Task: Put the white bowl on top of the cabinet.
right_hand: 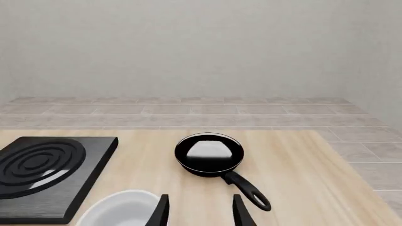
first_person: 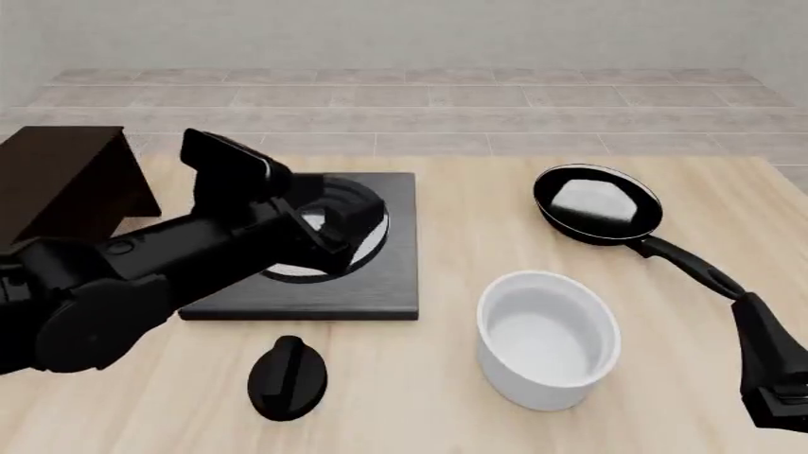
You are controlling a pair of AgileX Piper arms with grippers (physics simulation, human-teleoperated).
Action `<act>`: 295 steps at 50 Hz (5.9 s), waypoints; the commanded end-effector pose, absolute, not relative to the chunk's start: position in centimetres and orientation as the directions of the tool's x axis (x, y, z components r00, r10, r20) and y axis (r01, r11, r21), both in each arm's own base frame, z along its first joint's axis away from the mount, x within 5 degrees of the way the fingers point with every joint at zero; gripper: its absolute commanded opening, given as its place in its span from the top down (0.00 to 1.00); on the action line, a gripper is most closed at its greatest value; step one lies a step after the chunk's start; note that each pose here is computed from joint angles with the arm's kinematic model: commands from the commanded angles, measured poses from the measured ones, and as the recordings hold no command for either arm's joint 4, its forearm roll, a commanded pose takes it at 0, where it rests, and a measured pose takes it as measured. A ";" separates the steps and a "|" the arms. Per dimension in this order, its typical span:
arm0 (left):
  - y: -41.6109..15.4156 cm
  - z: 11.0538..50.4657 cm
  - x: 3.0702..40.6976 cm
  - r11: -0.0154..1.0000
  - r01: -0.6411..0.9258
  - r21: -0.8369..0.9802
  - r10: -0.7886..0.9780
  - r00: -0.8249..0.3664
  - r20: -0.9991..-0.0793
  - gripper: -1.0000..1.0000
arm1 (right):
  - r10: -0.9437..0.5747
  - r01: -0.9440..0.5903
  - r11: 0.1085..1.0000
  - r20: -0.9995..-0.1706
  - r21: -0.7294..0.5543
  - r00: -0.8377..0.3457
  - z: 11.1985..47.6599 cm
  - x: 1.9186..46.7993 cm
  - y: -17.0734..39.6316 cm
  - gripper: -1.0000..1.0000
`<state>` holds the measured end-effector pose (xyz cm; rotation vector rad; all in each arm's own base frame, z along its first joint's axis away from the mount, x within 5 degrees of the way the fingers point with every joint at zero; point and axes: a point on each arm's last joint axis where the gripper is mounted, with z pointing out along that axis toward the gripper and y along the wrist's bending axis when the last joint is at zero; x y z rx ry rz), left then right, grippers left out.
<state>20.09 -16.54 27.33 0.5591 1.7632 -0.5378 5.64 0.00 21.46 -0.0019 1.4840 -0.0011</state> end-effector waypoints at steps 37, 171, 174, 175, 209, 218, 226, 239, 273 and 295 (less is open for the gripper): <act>-24.7 24.6 22.1 0.680 0.731 -0.060 0.197 -0.260 -0.945 0.00 | -0.002 -0.001 1.000 -0.996 -0.002 0.087 21.5 5.6 0.0 0.00; -35.8 14.4 28.7 0.778 0.571 -0.261 0.276 -0.685 -0.675 0.00 | -0.002 0.000 1.000 -0.996 -0.002 0.086 21.5 5.6 0.0 0.00; -35.9 14.0 28.8 0.778 0.572 -0.258 0.281 -0.686 -0.671 0.00 | -0.002 0.000 1.000 -0.996 -0.002 0.087 21.5 5.6 0.0 0.00; -35.9 14.0 28.7 0.777 0.576 -0.255 0.286 -0.683 -0.672 0.00 | -0.002 -0.001 1.000 -0.996 -0.002 0.087 21.5 5.6 0.0 0.00; -36.4 10.5 29.9 0.789 0.568 -0.233 0.314 -0.699 -0.642 1.00 | -0.002 0.000 1.000 -0.996 -0.002 0.087 21.5 5.6 0.0 0.00; -36.5 13.7 28.9 0.762 0.604 -0.236 0.309 -0.658 -0.686 1.00 | -0.002 0.000 1.000 -0.996 -0.002 0.087 21.5 5.6 0.0 0.00; -36.5 16.7 27.6 0.740 0.625 -0.249 0.294 -0.633 -0.717 1.00 | -0.002 -0.001 1.000 -0.996 -0.002 0.086 21.5 5.6 0.0 0.00; -34.4 21.7 28.0 0.745 0.617 -0.253 0.241 -0.603 -0.761 1.00 | -0.002 0.000 1.000 -0.996 -0.002 0.087 21.5 5.6 0.0 0.00; -29.8 27.8 28.8 0.777 0.576 -0.254 0.155 -0.566 -0.810 1.00 | -0.002 -0.001 1.000 -0.996 -0.002 0.086 21.5 5.6 0.0 0.00; -25.5 27.9 31.9 0.838 0.507 -0.202 0.135 -0.551 -0.824 1.00 | -0.002 -0.001 1.000 -0.996 -0.002 0.087 21.5 5.6 0.0 0.00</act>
